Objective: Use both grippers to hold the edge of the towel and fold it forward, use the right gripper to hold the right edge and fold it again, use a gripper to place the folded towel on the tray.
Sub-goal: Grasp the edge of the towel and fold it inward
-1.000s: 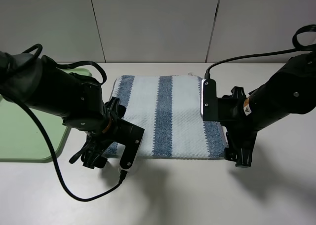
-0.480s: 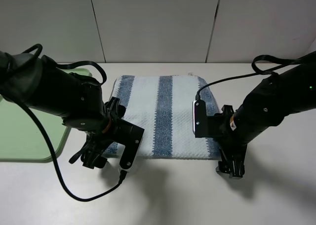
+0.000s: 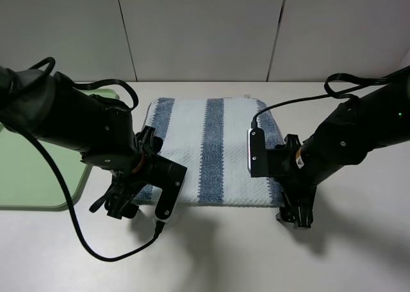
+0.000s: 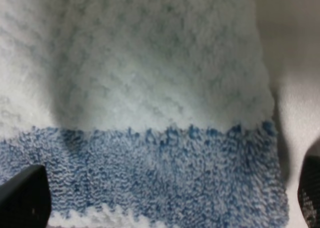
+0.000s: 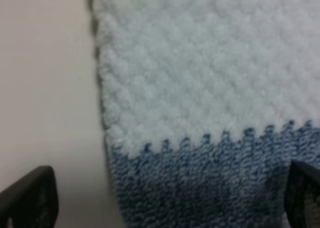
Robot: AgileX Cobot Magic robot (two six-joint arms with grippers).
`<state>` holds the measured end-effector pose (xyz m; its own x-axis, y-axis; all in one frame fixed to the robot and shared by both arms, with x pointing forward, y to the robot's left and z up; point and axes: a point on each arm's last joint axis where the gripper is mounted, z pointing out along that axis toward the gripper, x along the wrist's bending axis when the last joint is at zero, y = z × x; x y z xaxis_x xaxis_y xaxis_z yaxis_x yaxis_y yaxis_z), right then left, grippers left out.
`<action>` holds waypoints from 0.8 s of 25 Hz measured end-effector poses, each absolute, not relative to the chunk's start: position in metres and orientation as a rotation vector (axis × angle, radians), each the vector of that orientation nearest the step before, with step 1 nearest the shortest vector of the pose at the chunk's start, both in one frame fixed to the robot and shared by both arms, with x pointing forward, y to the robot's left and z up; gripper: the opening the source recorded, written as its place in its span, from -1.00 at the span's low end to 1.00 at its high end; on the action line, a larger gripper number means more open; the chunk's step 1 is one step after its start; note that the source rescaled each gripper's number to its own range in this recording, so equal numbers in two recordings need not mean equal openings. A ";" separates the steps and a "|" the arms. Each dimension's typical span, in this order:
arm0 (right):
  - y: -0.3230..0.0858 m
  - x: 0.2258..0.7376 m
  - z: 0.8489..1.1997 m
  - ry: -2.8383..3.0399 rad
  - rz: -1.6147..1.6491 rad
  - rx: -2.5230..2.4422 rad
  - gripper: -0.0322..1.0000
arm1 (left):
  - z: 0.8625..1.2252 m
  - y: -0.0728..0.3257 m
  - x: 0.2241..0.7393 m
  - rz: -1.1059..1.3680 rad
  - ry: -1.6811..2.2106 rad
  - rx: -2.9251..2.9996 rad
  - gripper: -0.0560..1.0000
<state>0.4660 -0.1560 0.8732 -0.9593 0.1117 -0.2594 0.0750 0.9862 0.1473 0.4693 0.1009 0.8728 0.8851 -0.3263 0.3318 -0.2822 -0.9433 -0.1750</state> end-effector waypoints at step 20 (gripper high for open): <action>-0.156 0.468 0.871 2.844 0.189 0.055 0.41 | 0.869 0.102 0.469 -0.525 0.468 -2.922 0.34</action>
